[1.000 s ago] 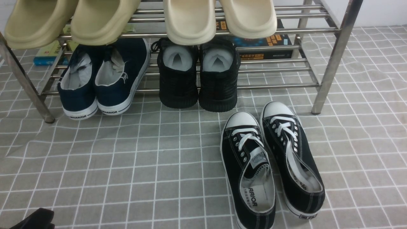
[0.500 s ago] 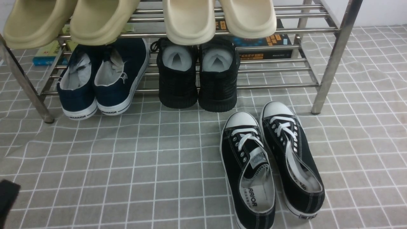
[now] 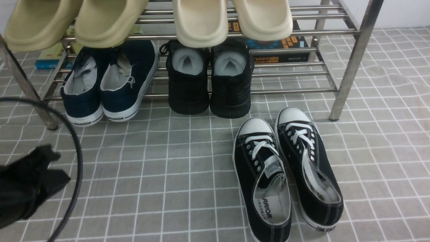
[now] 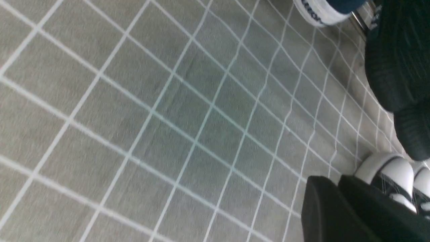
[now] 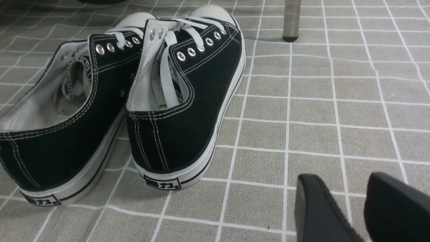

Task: Take the shoes off the shelf with your hand from the grey coffee tablecloth.
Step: 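Grasp the leftmost shoe on the bottom shelf of the shoe rack with the left gripper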

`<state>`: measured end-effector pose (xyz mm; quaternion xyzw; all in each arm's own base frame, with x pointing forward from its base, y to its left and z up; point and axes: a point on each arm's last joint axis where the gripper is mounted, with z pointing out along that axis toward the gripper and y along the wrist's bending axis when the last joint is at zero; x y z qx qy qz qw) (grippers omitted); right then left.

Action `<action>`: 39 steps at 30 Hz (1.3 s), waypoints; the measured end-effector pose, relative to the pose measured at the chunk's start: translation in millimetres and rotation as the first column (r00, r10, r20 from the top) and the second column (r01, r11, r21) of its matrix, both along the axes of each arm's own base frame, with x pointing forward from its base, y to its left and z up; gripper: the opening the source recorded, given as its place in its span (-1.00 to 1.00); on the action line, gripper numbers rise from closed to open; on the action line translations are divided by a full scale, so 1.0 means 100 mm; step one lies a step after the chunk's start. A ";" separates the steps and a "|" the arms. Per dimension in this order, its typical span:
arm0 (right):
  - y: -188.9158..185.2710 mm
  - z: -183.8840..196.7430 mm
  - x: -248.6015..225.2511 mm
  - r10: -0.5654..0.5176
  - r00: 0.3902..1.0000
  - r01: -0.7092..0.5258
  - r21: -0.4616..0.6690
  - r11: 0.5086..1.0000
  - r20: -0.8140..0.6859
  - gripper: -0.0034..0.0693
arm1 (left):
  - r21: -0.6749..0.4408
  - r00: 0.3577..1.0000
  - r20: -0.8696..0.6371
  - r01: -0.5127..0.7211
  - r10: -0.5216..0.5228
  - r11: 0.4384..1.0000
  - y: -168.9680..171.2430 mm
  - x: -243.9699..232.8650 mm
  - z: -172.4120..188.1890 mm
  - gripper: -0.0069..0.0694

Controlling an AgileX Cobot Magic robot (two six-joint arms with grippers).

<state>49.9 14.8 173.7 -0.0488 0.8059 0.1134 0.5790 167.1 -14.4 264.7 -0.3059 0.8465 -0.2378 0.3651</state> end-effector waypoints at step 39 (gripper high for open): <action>0.00 0.00 0.00 0.000 1.000 0.000 0.000 1.000 0.000 -0.25 | -0.213 0.922 0.004 -0.377 0.386 0.901 0.21 1.69 -0.33 0.29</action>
